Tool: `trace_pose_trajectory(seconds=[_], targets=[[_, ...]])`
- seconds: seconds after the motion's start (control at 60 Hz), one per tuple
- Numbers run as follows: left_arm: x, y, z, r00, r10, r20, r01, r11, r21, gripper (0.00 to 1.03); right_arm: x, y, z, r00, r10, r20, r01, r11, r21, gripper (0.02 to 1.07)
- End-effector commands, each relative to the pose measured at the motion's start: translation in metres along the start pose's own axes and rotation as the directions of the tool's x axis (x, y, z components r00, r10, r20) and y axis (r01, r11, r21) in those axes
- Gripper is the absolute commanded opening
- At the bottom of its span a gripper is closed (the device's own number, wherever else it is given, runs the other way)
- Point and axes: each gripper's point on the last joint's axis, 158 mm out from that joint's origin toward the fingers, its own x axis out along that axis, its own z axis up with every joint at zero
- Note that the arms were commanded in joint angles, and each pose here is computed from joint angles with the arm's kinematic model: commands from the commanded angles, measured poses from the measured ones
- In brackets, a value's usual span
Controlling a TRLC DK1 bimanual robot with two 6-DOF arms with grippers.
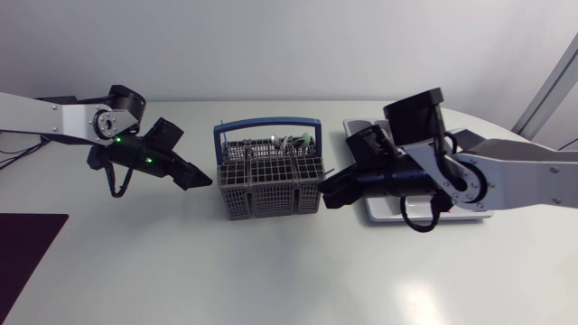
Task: Unload the cutlery basket into the drawer organizer.
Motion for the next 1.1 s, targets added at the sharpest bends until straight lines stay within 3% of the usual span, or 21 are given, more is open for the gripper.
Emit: trace_pose_trajectory(seconds=[0.0, 0.083, 0.35, 0.5, 0.583, 0.833, 1.083], targets=[[-0.013, 0.001, 0.002, 1.000, 0.014, 0.025, -0.014, 1.000, -0.008, 0.87, -0.009, -0.010, 0.001, 0.999, -0.033, -0.013, 0.033, 0.999, 0.036, 0.79], [-0.018, 0.000, 0.002, 0.999, 0.023, 0.033, -0.023, 1.000, 0.000, 0.90, -0.009, -0.015, 0.005, 0.999, -0.044, -0.030, 0.045, 0.998, 0.039, 0.86], [-0.021, 0.002, 0.002, 0.998, 0.050, 0.032, -0.050, 0.999, 0.010, 0.89, -0.006, -0.064, 0.010, 0.986, -0.167, -0.014, 0.168, 0.981, 0.094, 0.85], [-0.009, 0.006, 0.001, 0.999, 0.048, 0.019, -0.048, 0.999, 0.010, 0.89, 0.022, -0.082, -0.009, 0.981, -0.179, -0.081, 0.189, 0.972, 0.141, 0.62], [-0.004, 0.005, 0.005, 0.999, 0.045, 0.023, -0.045, 0.999, 0.010, 0.89, 0.035, -0.081, -0.005, 0.982, -0.168, -0.086, 0.180, 0.970, 0.164, 0.52], [0.013, -0.012, 0.010, 1.000, 0.010, 0.005, -0.011, 1.000, 0.030, 0.89, 0.051, -0.063, 0.002, 0.993, -0.071, -0.090, 0.090, 0.968, 0.234, 0.52], [0.014, -0.016, 0.008, 1.000, 0.004, -0.001, -0.004, 0.999, 0.033, 0.89, 0.044, -0.029, -0.014, 0.994, -0.009, -0.113, 0.032, 0.979, 0.199, 0.52]])
